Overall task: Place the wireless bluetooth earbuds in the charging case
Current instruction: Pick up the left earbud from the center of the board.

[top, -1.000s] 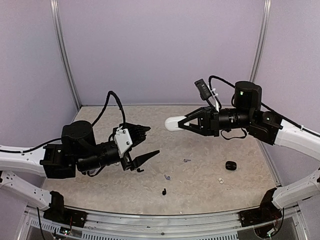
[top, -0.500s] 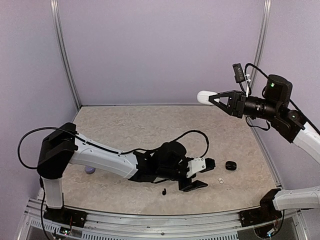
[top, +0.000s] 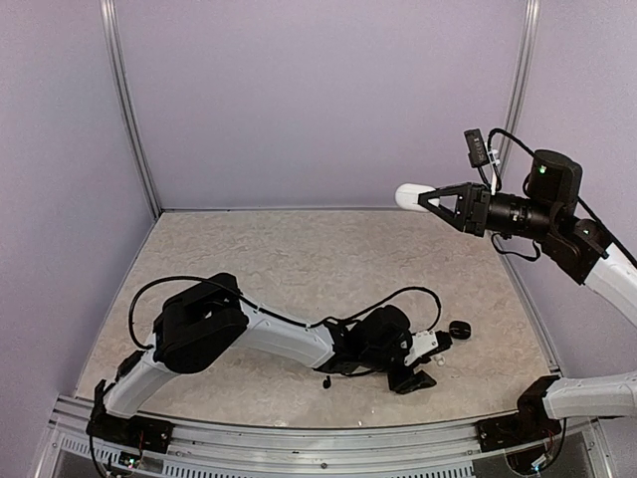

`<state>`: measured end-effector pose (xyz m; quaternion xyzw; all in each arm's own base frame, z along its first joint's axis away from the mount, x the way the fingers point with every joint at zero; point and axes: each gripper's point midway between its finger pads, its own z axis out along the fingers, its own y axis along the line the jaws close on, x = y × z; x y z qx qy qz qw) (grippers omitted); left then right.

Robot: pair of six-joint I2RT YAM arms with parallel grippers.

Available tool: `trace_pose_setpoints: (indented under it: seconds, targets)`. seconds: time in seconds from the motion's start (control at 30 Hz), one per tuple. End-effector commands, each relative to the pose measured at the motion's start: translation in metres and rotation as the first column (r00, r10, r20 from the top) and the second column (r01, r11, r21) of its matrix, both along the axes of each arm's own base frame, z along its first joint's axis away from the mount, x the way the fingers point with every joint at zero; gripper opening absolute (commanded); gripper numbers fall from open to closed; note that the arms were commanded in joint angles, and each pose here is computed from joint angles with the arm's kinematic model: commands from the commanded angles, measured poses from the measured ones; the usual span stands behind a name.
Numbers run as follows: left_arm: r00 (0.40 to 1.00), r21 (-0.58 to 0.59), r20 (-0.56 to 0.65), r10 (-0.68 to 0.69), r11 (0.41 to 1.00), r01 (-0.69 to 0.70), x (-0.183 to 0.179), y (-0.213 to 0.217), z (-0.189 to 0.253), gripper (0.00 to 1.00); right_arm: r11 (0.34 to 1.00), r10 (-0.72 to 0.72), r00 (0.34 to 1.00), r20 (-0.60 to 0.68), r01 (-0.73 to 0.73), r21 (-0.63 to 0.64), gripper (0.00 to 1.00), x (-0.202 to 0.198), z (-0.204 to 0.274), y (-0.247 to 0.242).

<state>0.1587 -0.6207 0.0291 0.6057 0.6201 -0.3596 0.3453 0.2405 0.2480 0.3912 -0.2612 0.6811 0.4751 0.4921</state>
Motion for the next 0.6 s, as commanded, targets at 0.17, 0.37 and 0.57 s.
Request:
trace_pose_setpoints:
  seconds: [0.17, 0.37, 0.57]
  targets:
    - [0.995, 0.035, -0.055, 0.089, 0.996, -0.087, 0.02, -0.018, -0.035, 0.61, 1.0, -0.008, 1.0, 0.02, 0.008, -0.004, 0.08, 0.0, 0.003, -0.005]
    - [0.991, 0.062, -0.066, 0.117, 0.992, -0.113, 0.029, -0.016, -0.057, 0.57, 1.0, -0.006, 1.0, 0.019, 0.006, -0.007, 0.08, 0.003, 0.003, -0.005]
    - [0.99, 0.078, -0.062, 0.127, 0.989, -0.122, 0.035, -0.015, -0.067, 0.5, 1.0, -0.004, 1.0, 0.018, 0.004, -0.009, 0.08, 0.005, 0.002, -0.003]
